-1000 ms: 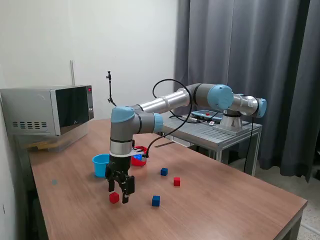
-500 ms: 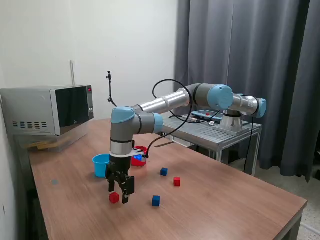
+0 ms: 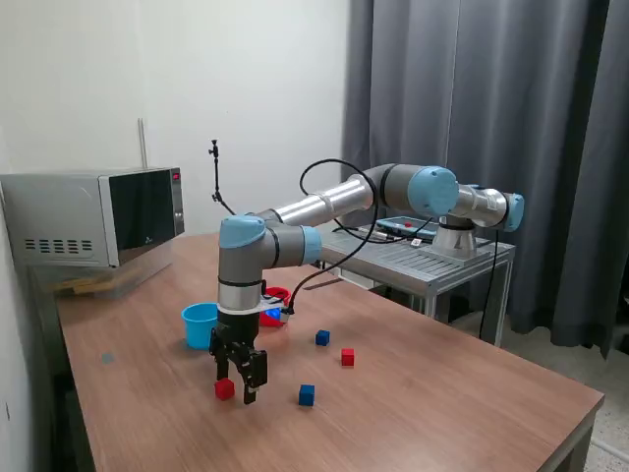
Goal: Place red objects in the red bin, and blue objects in the blue bin.
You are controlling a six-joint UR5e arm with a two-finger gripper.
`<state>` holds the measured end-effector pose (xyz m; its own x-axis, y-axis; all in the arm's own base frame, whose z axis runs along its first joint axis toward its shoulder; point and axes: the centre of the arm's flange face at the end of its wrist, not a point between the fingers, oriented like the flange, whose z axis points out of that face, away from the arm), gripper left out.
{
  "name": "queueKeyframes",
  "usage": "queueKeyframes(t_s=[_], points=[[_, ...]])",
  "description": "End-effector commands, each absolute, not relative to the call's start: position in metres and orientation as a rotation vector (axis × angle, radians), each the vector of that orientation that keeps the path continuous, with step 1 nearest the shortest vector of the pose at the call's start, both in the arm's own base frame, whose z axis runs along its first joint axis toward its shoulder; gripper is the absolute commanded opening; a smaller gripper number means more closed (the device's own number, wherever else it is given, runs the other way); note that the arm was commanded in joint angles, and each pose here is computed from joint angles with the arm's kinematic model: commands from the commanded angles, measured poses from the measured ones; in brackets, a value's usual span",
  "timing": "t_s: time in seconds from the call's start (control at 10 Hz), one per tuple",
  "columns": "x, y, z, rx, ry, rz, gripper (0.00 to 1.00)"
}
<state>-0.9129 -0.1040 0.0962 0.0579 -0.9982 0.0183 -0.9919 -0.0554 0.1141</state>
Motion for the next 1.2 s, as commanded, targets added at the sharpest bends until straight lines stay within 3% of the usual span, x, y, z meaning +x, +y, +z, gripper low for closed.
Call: queueKeyframes(t_s=[0.0,0.2,1.1], points=[[-0.915,-0.103,0.101,2.21,-2.085,-0.122,1.0],[-0.919,-0.103,0.112,2.195,-2.07,-0.155,1.0],[-0.918,-0.105,0.11,2.198,-2.07,-0.151,1.0]])
